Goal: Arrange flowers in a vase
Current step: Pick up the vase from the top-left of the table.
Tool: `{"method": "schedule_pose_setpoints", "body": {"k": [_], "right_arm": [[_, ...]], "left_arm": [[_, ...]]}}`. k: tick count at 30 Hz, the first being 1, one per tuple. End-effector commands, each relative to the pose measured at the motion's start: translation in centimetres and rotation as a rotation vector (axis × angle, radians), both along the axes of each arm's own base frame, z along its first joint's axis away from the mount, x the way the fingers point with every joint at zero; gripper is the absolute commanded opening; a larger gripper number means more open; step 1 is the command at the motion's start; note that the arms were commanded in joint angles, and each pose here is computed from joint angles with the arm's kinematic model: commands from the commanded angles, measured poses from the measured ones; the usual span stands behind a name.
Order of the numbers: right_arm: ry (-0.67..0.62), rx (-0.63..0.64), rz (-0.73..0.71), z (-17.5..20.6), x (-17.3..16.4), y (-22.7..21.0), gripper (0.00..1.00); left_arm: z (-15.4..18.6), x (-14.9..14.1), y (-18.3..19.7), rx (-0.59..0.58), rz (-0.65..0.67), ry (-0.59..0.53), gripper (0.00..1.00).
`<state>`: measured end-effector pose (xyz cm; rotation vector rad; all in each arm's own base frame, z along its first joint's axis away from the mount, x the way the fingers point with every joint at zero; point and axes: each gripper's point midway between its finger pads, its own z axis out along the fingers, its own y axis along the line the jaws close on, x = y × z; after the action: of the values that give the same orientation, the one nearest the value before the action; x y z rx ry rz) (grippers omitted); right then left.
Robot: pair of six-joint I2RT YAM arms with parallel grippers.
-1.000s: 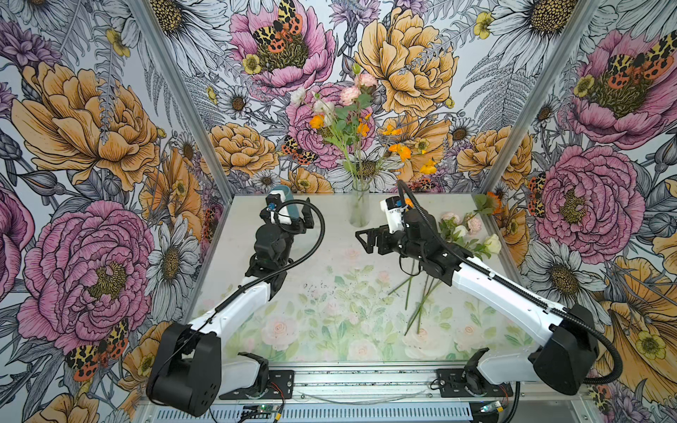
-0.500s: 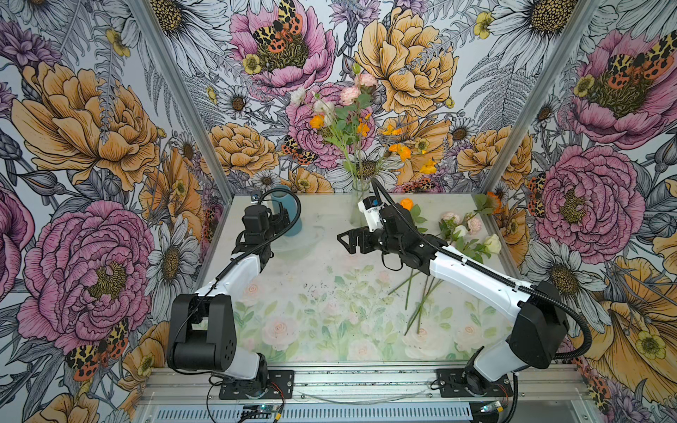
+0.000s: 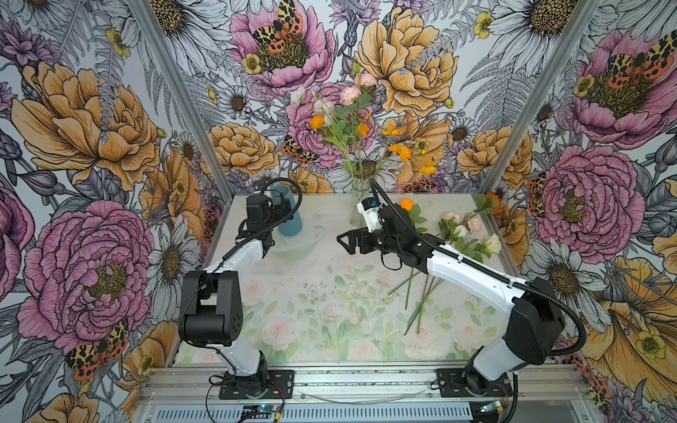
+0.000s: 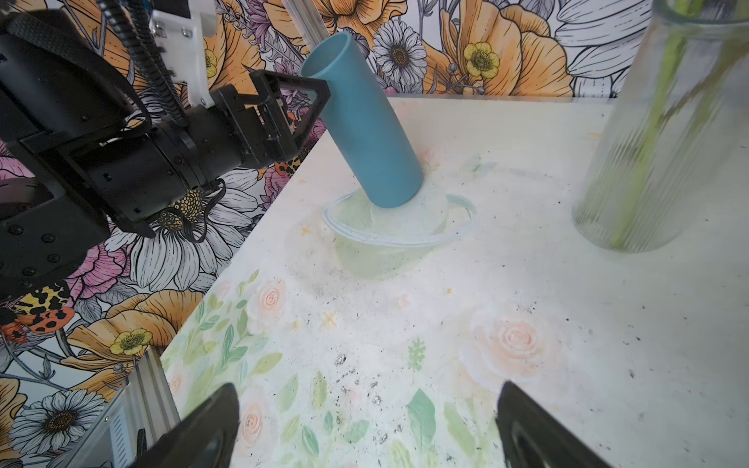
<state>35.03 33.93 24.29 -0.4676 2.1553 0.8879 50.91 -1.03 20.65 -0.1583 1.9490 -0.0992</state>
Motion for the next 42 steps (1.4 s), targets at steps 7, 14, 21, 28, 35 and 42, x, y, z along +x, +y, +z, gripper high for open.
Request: {"method": "schedule_pose_setpoints", "body": {"k": [7, 14, 21, 28, 35, 42], "right_arm": [[-0.029, 0.023, 0.021, 0.7, 0.7, 0.5, 0.99], [-0.019, 0.022, 0.024, 0.2, 1.0, 0.4, 0.99], [-0.009, 0.023, 0.024, -0.3, 1.5, 0.3, 1.0], [0.012, 0.024, 0.023, -1.1, 2.1, 0.1, 0.99], [0.025, 0.033, 0.026, -1.5, 2.6, 0.1, 1.0], [0.032, 0.042, 0.031, -1.6, 2.7, 0.2, 1.0]], "left_arm": [[1.8, 2.6, -0.8, 0.003, -0.044, -0.107, 0.99], [1.5, 3.8, -1.2, 0.017, -0.064, -0.137, 0.99], [0.0, 5.3, -1.7, 0.027, -0.093, -0.139, 0.99], [-0.8, 6.2, -1.9, 0.03, -0.097, -0.139, 0.99], [-0.5, 6.1, -2.3, 0.051, -0.108, -0.159, 0.92], [-0.3, 5.8, -2.3, 0.014, -0.122, -0.172, 0.7]]}}
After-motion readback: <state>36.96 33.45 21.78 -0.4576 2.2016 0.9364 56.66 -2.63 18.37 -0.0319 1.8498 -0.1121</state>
